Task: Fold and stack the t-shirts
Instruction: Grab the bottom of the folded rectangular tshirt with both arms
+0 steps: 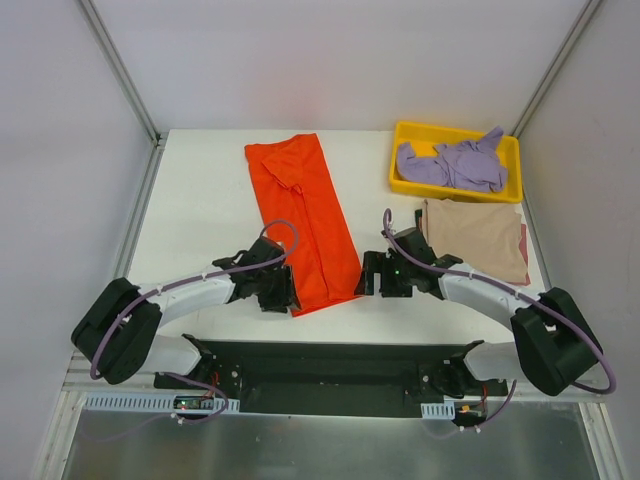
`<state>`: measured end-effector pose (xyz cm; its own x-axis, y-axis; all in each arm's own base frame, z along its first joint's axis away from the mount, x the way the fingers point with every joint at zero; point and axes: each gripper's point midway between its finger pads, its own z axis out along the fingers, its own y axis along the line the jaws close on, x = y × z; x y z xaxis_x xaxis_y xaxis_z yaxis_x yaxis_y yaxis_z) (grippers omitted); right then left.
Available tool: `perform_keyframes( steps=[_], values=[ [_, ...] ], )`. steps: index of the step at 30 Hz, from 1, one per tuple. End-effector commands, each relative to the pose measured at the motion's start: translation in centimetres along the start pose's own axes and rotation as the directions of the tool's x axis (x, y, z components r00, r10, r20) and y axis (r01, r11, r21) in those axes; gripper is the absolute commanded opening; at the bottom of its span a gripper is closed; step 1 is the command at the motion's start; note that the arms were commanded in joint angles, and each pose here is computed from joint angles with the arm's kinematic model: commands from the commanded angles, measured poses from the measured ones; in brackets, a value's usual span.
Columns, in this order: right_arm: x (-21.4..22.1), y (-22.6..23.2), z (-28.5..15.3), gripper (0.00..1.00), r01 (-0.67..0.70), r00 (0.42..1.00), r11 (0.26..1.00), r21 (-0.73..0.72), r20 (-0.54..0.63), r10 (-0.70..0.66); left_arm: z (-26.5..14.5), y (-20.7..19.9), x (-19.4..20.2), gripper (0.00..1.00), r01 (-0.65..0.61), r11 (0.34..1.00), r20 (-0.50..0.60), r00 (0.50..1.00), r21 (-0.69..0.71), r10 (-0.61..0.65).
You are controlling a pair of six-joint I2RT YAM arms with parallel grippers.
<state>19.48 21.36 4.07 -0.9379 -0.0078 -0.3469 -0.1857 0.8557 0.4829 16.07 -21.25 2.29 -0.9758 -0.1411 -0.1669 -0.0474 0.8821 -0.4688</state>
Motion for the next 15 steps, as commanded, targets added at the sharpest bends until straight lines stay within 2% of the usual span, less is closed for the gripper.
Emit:
perform_keyframes(
  steps=[1, 5, 8, 14, 15],
  values=[
    [-0.6, -0.1, 0.7, 0.89, -0.023, 0.999, 1.000, -0.004, 0.036, 0.023, 1.0, 0.6, 0.2, 0.39, 0.023, 0.999, 0.008, 1.000, -0.045, -0.023],
    [-0.3, -0.5, 1.2, 0.85, -0.038, 0.999, 0.999, 0.008, 0.027, 0.037, 1.6, 0.6, 0.6, 0.22, 0.038, 0.998, -0.013, 0.999, -0.059, -0.039],
    [-0.5, -0.9, 1.4, 0.80, -0.036, 0.999, 0.999, 0.028, 0.036, 0.035, 1.8, 1.1, 1.0, 0.01, 0.058, 0.995, -0.018, 0.998, -0.077, -0.059],
    [-0.7, -1.8, 2.2, 0.65, -0.044, 0.998, 0.996, 0.076, 0.037, 0.041, 1.7, 1.4, 1.4, 0.00, 0.088, 0.993, -0.020, 0.996, -0.083, -0.090],
    [-0.5, -1.9, 2.3, 0.58, -0.048, 0.999, 0.995, 0.083, 0.025, 0.046, 1.7, 1.4, 1.5, 0.00, 0.094, 0.992, -0.021, 0.995, -0.080, -0.096]
  ],
)
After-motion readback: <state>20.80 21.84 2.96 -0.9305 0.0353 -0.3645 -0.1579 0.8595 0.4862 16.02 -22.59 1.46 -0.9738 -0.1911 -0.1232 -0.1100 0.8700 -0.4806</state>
